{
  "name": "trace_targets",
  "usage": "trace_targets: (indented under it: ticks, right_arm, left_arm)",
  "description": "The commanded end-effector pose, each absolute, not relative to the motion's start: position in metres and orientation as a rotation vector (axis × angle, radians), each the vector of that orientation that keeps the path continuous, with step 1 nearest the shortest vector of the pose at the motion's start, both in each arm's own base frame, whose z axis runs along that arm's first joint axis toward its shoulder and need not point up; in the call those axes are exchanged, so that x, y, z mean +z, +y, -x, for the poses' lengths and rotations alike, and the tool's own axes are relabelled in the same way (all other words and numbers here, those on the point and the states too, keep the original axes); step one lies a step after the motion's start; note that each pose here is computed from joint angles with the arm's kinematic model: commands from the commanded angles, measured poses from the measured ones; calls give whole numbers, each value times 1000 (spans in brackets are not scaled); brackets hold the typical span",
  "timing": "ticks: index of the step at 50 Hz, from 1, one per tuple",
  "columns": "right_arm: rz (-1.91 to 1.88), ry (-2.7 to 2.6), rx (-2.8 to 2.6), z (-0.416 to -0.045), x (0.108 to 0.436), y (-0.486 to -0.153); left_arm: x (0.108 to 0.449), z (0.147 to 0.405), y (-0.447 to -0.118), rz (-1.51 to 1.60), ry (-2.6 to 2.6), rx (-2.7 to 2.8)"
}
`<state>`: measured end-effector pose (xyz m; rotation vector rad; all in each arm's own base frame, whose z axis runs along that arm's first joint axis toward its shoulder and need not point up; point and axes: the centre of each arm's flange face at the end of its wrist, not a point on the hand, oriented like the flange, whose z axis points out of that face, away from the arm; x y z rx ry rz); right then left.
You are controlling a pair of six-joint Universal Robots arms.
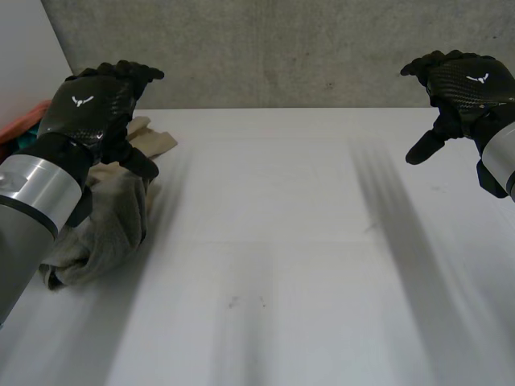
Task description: Fold the laundry.
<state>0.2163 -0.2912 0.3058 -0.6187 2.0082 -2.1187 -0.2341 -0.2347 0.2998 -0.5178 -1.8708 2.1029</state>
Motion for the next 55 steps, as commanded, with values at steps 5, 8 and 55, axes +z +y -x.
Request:
trace_targets:
  ticks: [5, 8, 55]
  right_arm:
    - [676, 2029, -2141, -215, 304, -292]
    - [681, 2028, -2142, -215, 304, -292]
    - [676, 2025, -2148, -214, 305, -293]
  left_arm:
    - [255, 215, -242, 1002, -2152, 2146]
    - [239, 198, -252, 1070, -2262, 2128]
    - [217, 356, -228, 870, -1922, 1798]
